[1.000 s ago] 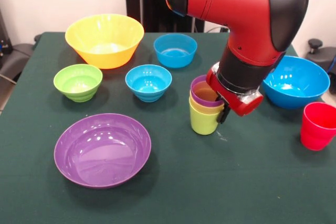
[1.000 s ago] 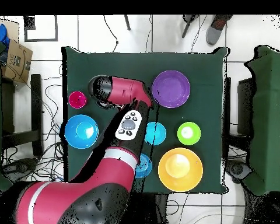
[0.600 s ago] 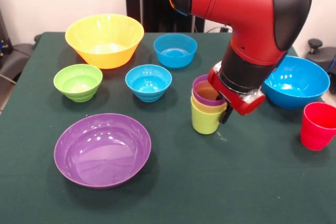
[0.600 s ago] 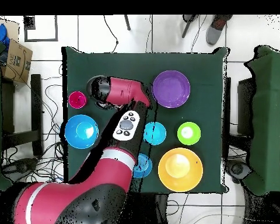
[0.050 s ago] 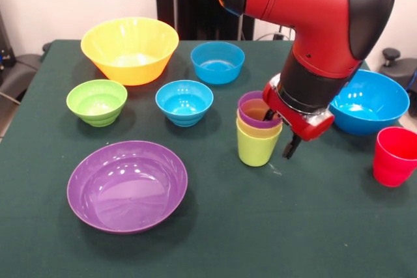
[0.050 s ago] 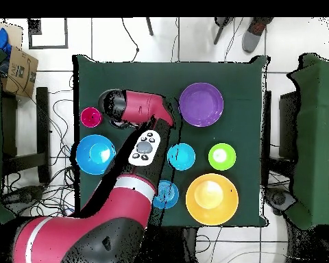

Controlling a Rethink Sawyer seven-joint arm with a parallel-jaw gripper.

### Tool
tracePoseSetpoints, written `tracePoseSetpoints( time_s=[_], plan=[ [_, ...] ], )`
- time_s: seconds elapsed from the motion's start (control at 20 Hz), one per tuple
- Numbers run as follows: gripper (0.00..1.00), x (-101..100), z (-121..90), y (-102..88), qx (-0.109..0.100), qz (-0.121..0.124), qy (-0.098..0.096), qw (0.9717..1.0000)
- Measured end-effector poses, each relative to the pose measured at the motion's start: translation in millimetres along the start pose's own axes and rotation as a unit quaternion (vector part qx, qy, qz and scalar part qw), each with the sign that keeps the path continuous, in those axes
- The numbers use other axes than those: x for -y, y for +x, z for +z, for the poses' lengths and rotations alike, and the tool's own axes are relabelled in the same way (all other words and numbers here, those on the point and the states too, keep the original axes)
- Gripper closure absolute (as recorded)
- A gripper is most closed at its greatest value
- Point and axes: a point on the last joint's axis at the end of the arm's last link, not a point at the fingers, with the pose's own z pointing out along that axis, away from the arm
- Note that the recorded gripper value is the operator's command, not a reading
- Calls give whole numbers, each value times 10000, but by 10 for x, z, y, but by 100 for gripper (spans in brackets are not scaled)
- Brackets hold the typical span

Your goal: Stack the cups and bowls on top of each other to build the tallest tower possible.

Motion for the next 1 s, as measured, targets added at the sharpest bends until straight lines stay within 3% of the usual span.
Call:
tracePoseSetpoints(
  time_s=[0.4,1.0],
  plan=[
    [0,-14,-59,-20,30,8,-48,10000],
    [0,-99,-628,-170,208,77,-404,9989]
  ],
)
